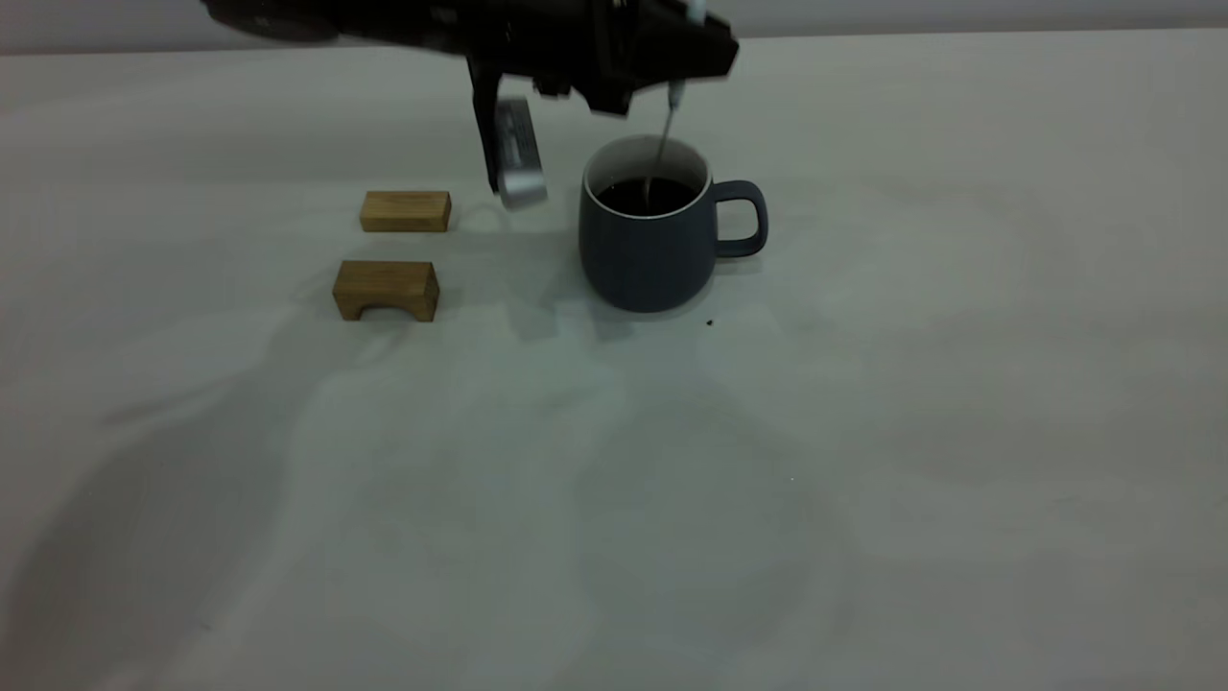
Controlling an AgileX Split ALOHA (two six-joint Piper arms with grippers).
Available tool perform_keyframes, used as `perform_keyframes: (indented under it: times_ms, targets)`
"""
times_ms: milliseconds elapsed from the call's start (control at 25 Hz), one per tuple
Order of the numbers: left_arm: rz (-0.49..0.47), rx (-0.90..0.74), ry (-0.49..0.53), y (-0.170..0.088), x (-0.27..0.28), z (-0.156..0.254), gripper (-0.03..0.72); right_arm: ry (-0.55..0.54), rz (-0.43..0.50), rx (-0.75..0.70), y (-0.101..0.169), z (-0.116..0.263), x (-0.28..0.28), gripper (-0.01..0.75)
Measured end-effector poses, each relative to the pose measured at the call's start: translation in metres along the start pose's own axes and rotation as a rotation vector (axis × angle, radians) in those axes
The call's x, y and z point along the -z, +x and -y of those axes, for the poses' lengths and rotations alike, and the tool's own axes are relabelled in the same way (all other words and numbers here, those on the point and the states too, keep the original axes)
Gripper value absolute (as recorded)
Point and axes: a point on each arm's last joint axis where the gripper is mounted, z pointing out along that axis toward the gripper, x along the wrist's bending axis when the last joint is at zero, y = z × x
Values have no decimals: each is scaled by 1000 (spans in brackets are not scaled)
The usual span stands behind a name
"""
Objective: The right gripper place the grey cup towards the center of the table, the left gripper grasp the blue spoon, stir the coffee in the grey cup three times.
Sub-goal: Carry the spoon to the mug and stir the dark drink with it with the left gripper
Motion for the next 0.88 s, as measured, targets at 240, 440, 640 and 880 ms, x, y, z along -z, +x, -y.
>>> perform_keyframes:
  times_ms: [240, 440, 640, 880]
  targets:
    - [-11, 19, -9, 2, -3, -11, 142, 0, 0, 0, 0, 0, 0, 239]
    - [44, 25, -38, -9, 5, -15, 142, 0, 0, 0, 0, 0, 0, 239]
    - [61, -14, -37, -16, -10, -13, 142, 0, 0, 0, 0, 0, 0, 239]
    - [-1, -41, -14, -4, -32, -10, 142, 0, 0, 0, 0, 0, 0, 239]
